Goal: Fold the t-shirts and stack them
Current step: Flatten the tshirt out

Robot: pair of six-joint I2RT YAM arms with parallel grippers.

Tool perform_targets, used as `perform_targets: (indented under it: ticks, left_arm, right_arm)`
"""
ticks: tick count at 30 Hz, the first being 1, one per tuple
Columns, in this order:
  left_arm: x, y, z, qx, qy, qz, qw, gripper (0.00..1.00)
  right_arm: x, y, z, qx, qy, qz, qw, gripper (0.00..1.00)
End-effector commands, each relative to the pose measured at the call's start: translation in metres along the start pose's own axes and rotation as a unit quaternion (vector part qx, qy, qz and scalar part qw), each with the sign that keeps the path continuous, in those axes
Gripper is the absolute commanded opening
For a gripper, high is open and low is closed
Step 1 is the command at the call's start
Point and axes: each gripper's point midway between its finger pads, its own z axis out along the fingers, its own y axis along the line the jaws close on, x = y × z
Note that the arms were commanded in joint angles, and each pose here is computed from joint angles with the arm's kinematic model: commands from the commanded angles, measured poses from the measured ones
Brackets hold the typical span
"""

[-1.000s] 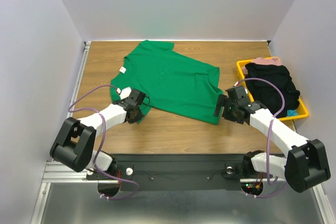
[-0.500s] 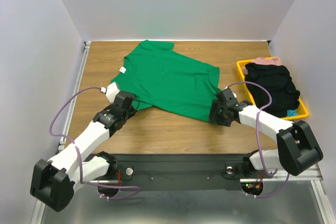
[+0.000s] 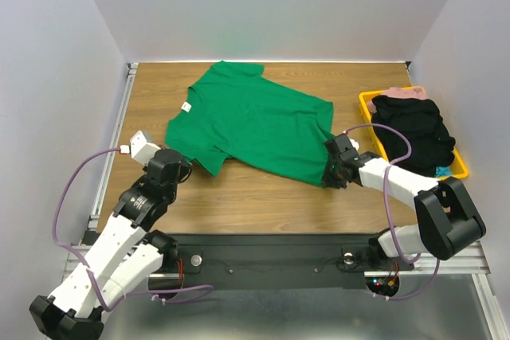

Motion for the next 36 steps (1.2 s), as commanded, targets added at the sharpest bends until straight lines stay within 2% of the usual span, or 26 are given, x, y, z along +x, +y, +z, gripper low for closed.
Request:
perform_targets:
  ticks: [1, 2, 6, 11, 13, 15, 17, 18, 20, 21, 23, 24, 25, 26, 29, 32, 36]
  left_arm:
    - [-0.038, -0.013, -0.014, 0.009, -0.056, -0.044, 0.997, 0.0]
    - [-0.041, -0.015, -0.016, 0.011, -0.06, -0.046, 0.997, 0.0]
    - [-0.063, -0.031, -0.03, 0.039, -0.08, -0.069, 0.994, 0.0]
    - [-0.111, -0.07, -0.065, 0.124, -0.124, -0.099, 0.979, 0.0]
    - [-0.141, -0.088, -0.09, 0.165, -0.155, -0.116, 0.967, 0.0]
    - [-0.175, -0.105, -0.121, 0.21, -0.188, -0.138, 0.949, 0.0]
    - [-0.198, -0.116, -0.144, 0.239, -0.212, -0.131, 0.939, 0.0]
    - [-0.221, -0.126, -0.169, 0.268, -0.231, -0.144, 0.924, 0.0]
    - [-0.242, -0.133, -0.194, 0.293, -0.256, -0.13, 0.912, 0.0]
    - [-0.265, -0.139, -0.222, 0.319, -0.279, -0.142, 0.894, 0.0]
    - [-0.284, -0.146, -0.25, 0.348, -0.298, -0.134, 0.879, 0.0]
    - [-0.305, -0.15, -0.277, 0.368, -0.318, -0.133, 0.863, 0.0]
    - [-0.314, -0.155, -0.293, 0.385, -0.326, -0.127, 0.854, 0.0]
    - [-0.33, -0.158, -0.329, 0.424, -0.342, -0.123, 0.83, 0.0]
    - [-0.352, -0.175, -0.361, 0.452, -0.362, -0.091, 0.81, 0.0]
    - [-0.364, -0.177, -0.369, 0.448, -0.374, -0.093, 0.807, 0.0]
    - [-0.361, -0.187, -0.336, 0.409, -0.375, -0.092, 0.827, 0.0]
  right_arm:
    - [-0.005, 0.007, -0.003, -0.016, -0.02, -0.001, 1.0, 0.06]
    - [-0.009, 0.01, -0.008, -0.025, -0.03, -0.003, 0.999, 0.01]
    - [-0.038, 0.021, -0.047, -0.061, -0.094, -0.008, 0.994, 0.01]
    - [-0.099, 0.044, -0.133, -0.114, -0.211, -0.01, 0.971, 0.0]
    - [-0.117, 0.041, -0.169, -0.116, -0.256, -0.011, 0.96, 0.0]
    - [-0.139, 0.046, -0.217, -0.138, -0.303, -0.006, 0.943, 0.0]
    - [-0.15, 0.049, -0.249, -0.156, -0.332, -0.005, 0.93, 0.0]
    - [-0.161, 0.052, -0.283, -0.179, -0.361, -0.003, 0.915, 0.0]
    - [-0.167, 0.057, -0.315, -0.204, -0.383, -0.007, 0.901, 0.0]
    - [-0.174, 0.058, -0.345, -0.222, -0.405, -0.01, 0.887, 0.0]
    - [-0.176, 0.063, -0.378, -0.252, -0.423, -0.018, 0.87, 0.0]
    - [-0.179, 0.062, -0.41, -0.273, -0.444, -0.021, 0.853, 0.0]
    - [-0.177, 0.067, -0.423, -0.293, -0.446, -0.031, 0.845, 0.0]
    - [-0.176, 0.067, -0.437, -0.304, -0.454, -0.035, 0.837, 0.0]
    - [-0.174, 0.065, -0.479, -0.337, -0.478, -0.039, 0.81, 0.0]
    - [-0.175, 0.06, -0.495, -0.343, -0.491, -0.031, 0.8, 0.0]
    - [-0.183, 0.064, -0.477, -0.322, -0.484, -0.028, 0.813, 0.01]
